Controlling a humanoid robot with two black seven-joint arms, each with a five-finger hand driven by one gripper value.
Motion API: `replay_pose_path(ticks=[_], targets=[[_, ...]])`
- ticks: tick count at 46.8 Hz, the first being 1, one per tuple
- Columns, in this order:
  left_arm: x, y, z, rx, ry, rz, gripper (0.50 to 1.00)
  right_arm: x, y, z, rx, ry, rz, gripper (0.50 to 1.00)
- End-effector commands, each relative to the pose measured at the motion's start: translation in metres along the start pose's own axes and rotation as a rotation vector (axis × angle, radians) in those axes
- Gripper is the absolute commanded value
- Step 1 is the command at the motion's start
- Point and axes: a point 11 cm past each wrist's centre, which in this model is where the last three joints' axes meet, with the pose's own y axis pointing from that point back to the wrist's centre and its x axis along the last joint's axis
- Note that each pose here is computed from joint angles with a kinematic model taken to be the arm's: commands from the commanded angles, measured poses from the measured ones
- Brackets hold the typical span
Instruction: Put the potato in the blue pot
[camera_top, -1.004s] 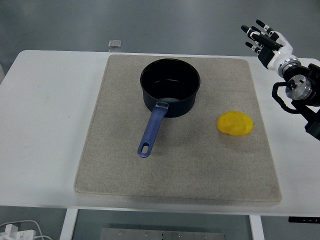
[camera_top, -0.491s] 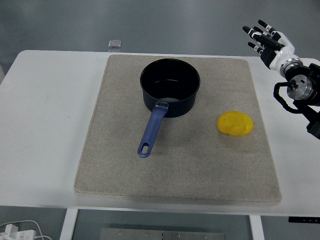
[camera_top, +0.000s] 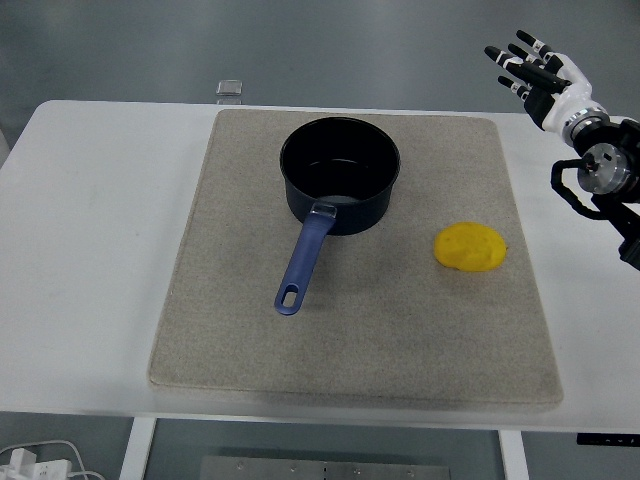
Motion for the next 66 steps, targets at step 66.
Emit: replay_pose_path(ticks=[66], targets=[[0.0,0.0,0.0,0.0,0.0,0.0,1.0,-0.014,0.103,0.029,-0.059,1.198,-0.672,0.942]])
